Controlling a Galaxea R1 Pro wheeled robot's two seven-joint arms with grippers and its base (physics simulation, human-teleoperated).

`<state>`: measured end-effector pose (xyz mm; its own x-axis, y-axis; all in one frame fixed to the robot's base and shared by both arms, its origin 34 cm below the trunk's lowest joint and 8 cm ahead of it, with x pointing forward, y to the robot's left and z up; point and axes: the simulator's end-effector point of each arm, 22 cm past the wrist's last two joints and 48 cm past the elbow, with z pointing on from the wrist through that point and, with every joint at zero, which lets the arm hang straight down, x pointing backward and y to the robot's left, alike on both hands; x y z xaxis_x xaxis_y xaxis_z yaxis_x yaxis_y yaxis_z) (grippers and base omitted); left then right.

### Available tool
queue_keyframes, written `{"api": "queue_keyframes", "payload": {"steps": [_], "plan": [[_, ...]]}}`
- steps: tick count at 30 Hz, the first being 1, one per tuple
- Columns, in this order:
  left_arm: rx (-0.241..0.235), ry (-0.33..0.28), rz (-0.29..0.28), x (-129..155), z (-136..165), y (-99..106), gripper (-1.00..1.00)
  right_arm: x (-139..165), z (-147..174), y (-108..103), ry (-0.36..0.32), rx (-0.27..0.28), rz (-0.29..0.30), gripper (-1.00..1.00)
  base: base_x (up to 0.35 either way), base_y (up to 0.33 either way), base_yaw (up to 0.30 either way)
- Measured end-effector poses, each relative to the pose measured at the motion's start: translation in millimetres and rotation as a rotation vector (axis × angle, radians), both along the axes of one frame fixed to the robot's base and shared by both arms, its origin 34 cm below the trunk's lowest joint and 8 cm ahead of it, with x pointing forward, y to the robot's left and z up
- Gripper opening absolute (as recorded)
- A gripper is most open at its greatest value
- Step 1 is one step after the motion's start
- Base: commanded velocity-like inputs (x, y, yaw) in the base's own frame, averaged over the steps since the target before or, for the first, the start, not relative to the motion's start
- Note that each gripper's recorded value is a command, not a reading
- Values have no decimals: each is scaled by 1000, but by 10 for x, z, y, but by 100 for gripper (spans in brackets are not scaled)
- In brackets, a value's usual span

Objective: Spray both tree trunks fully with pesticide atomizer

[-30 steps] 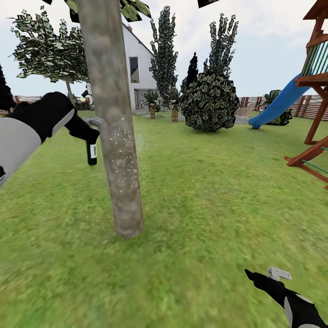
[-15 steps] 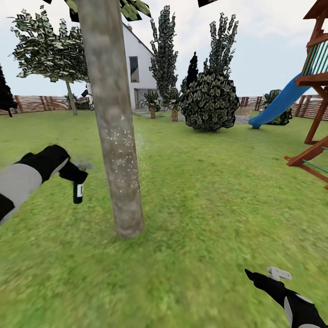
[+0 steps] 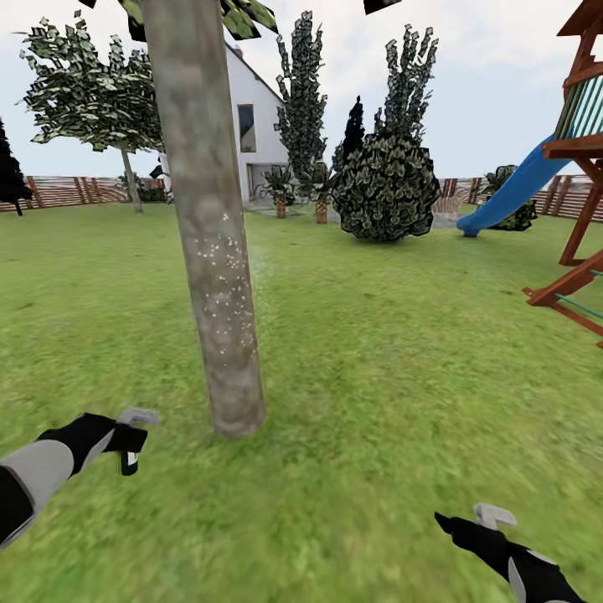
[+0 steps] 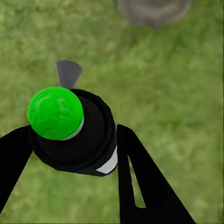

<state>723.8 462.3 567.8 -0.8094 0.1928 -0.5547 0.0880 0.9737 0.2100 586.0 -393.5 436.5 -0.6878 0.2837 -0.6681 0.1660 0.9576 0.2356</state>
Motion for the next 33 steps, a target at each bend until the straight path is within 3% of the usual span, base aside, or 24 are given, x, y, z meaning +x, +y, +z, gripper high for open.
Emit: {"api": "queue_keyframes", "payload": {"steps": [2,5,20,27,33], "plan": [[-63,-32,28,19,-34,-103,-100,-2,-1,-3,0,0,-1,100,-187,173,-27],[-99,-47,47,31,-45,-157,-100,-2,1,-10,-1,1,-2,100,-225,222,-203],[-107,-51,47,40,-45,-185,-100,-1,5,-23,-1,-1,-3,100,-211,247,-273],[-108,-50,45,40,-46,-188,-100,-5,2,-22,0,-1,-3,100,-31,174,-259],[-110,-49,46,38,-48,-193,-100,-2,5,-23,-1,-1,-3,100,-1,270,-34]]}}
